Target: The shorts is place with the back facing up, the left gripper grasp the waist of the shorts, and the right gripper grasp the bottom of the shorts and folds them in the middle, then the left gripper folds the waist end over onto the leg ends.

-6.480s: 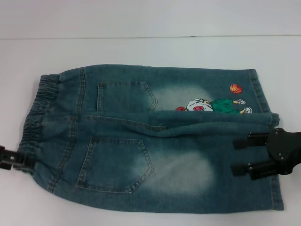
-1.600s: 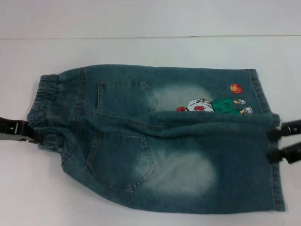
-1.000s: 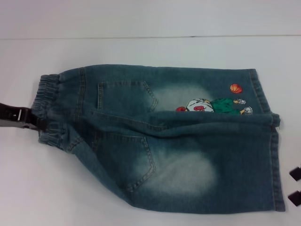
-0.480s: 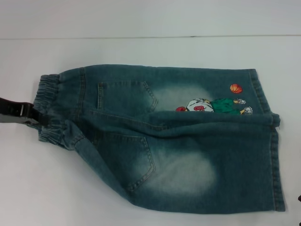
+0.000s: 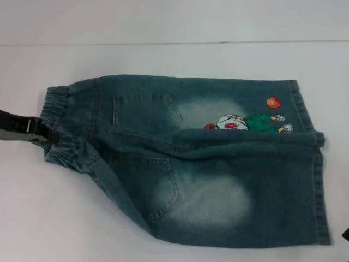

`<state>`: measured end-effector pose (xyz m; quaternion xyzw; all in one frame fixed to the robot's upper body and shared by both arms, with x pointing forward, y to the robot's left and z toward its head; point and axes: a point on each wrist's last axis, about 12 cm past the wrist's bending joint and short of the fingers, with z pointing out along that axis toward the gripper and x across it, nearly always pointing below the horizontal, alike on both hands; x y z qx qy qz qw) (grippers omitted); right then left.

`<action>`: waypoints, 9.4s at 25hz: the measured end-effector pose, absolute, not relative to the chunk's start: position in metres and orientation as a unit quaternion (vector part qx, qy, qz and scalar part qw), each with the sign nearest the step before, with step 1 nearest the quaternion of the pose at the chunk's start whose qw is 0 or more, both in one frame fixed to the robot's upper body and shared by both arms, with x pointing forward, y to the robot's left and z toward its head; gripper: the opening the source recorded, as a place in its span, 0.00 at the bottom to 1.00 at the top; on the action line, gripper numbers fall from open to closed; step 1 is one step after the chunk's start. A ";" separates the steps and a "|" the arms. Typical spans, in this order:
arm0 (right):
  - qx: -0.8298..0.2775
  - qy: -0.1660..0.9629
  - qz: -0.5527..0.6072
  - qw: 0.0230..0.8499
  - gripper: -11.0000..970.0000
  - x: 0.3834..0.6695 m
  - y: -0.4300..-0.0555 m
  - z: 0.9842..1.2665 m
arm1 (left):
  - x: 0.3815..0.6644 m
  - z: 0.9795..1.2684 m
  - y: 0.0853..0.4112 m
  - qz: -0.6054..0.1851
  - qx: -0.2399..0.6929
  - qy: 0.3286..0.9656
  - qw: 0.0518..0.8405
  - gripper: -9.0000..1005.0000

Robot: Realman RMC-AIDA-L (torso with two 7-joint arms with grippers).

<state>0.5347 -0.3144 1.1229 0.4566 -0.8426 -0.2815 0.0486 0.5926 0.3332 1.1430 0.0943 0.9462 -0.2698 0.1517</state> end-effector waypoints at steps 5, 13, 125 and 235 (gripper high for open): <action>0.463 -0.841 -0.273 0.058 0.97 0.537 -0.308 1.119 | 0.592 1.142 0.334 -0.270 0.092 0.946 0.152 0.06; 0.472 -0.838 -0.266 0.061 0.97 0.540 -0.301 1.115 | 0.591 1.142 0.334 -0.272 0.092 0.946 0.150 0.06; 0.034 -0.833 -0.352 -0.426 0.03 0.583 -0.342 1.081 | 0.607 1.130 0.370 -0.267 -0.060 0.890 0.365 0.05; 0.319 -0.751 -0.477 -0.326 0.93 0.560 -0.259 1.100 | 0.618 1.113 0.318 -0.048 0.315 0.896 0.311 0.83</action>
